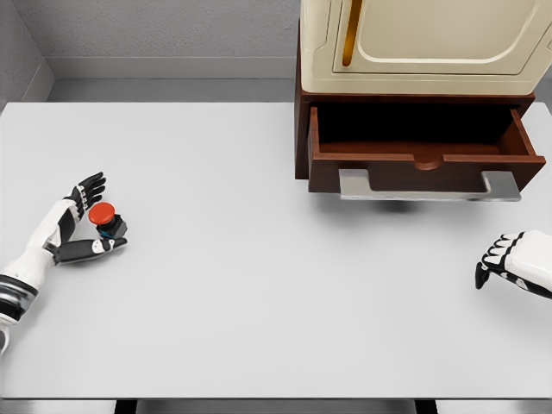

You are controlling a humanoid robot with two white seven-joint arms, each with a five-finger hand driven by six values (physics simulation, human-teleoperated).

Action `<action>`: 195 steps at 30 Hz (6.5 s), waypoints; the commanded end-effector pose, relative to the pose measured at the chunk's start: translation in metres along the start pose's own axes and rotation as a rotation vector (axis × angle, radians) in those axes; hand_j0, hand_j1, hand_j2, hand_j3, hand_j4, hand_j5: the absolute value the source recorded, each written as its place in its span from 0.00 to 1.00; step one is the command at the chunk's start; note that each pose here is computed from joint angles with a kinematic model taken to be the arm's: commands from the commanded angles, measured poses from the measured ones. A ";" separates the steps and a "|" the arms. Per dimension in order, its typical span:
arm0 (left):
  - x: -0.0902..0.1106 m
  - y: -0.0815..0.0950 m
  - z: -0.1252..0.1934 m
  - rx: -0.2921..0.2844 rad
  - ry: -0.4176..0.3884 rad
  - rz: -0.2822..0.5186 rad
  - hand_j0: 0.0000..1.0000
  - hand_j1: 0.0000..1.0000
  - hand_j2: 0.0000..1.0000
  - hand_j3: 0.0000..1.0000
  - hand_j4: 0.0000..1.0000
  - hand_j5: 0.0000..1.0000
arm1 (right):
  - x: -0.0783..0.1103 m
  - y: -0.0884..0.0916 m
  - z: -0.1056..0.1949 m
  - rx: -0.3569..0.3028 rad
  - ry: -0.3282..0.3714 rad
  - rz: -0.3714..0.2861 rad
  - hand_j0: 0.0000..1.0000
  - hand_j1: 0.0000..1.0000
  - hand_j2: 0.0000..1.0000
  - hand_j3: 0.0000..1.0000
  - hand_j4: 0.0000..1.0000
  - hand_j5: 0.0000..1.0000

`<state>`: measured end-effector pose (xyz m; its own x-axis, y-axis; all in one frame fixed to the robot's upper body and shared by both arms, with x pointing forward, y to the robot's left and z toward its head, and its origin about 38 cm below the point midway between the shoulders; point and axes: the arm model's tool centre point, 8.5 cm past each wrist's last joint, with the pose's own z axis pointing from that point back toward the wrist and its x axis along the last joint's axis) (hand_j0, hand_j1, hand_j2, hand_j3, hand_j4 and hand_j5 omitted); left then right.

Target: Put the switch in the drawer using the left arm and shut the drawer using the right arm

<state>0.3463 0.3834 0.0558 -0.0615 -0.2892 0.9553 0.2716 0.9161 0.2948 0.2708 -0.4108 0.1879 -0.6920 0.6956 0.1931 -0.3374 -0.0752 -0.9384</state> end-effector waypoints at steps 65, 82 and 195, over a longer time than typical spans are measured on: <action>0.147 -0.040 -0.054 -0.127 -0.444 -0.122 0.36 0.36 0.36 0.36 0.36 0.36 | -0.001 -0.006 0.000 -0.013 0.002 0.006 0.36 0.36 0.36 0.36 0.36 0.36; 0.188 -0.092 -0.082 -0.111 -0.600 -0.142 0.36 0.36 0.36 0.36 0.36 0.36 | -0.002 -0.006 0.000 -0.012 0.002 0.008 0.36 0.36 0.36 0.36 0.36 0.36; 0.267 -0.071 -0.060 -0.118 -0.964 -0.543 1.00 1.00 1.00 1.00 1.00 1.00 | -0.005 -0.019 0.001 -0.065 0.012 -0.050 0.36 0.36 0.36 0.36 0.36 0.36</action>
<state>0.3699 0.1817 0.2572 -0.8711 -0.2960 0.3919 0.1041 0.6685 0.7364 0.2800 -0.4129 0.2040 -0.6740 0.7044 0.2226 -0.3216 -0.0085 -0.9468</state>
